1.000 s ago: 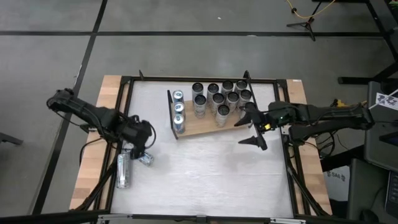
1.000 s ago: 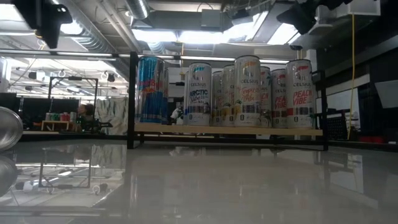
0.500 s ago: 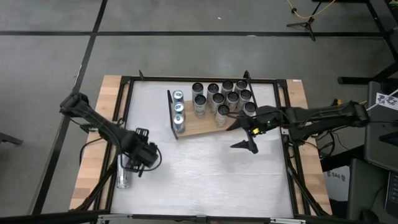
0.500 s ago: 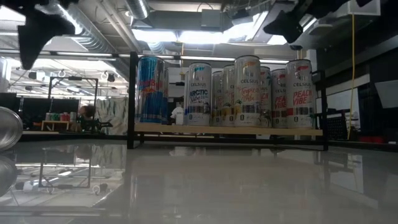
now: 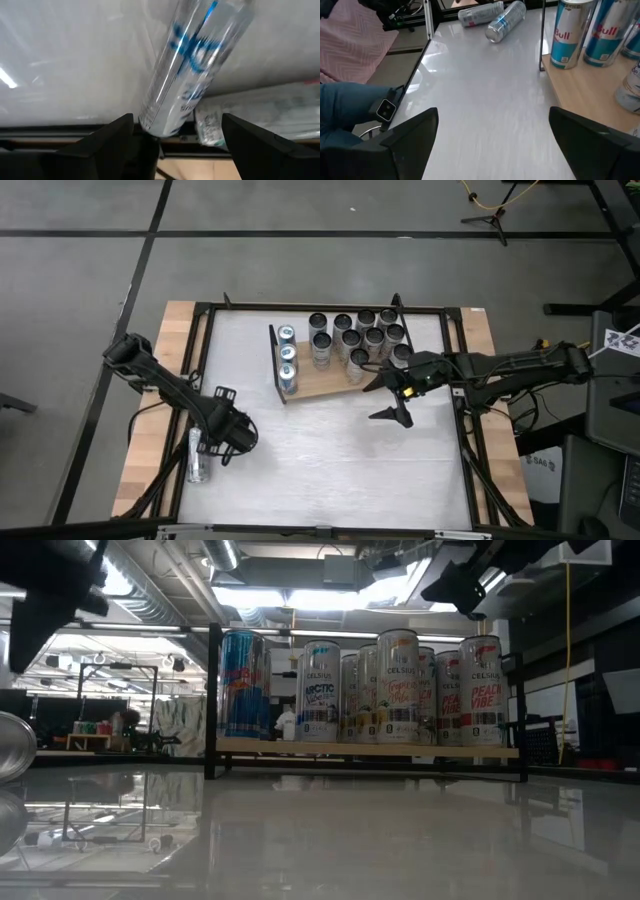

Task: Place canned beverage on shelf
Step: Put the white-blue soda can on the shelf aligned with the other white-blue soda can

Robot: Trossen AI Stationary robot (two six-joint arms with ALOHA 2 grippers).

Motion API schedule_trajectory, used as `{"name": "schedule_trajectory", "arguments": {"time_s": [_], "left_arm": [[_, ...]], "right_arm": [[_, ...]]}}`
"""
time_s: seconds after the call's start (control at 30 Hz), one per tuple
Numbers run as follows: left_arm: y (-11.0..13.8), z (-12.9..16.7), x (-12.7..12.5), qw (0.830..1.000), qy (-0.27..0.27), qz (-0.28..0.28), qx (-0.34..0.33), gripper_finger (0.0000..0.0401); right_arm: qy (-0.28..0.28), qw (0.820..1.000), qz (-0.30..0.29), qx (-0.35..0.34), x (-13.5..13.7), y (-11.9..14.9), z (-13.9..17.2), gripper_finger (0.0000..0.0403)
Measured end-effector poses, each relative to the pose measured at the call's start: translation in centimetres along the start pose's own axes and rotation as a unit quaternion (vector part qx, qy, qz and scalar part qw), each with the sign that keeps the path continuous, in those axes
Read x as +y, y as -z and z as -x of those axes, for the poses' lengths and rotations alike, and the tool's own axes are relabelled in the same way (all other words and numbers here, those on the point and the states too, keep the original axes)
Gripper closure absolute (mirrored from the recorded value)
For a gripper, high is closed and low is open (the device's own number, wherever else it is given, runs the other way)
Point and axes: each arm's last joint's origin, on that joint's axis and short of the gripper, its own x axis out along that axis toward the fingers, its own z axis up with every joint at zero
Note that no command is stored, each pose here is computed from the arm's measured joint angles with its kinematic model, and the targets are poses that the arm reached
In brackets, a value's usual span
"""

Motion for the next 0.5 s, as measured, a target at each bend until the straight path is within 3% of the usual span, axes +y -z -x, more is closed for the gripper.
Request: {"name": "schedule_trajectory", "arguments": {"time_s": [0.23,0.5], "left_arm": [[1.2,-4.1,0.5,0.996,0.026,0.012,0.090,0.0111],[0.4,-5.7,1.5,0.996,0.041,0.040,0.069,0.0133]], "right_arm": [[0.000,1.000,0.000,0.000,0.0,0.0,0.0,0.0026],[0.000,1.000,0.000,0.000,0.0,0.0,0.0,0.0026]]}}
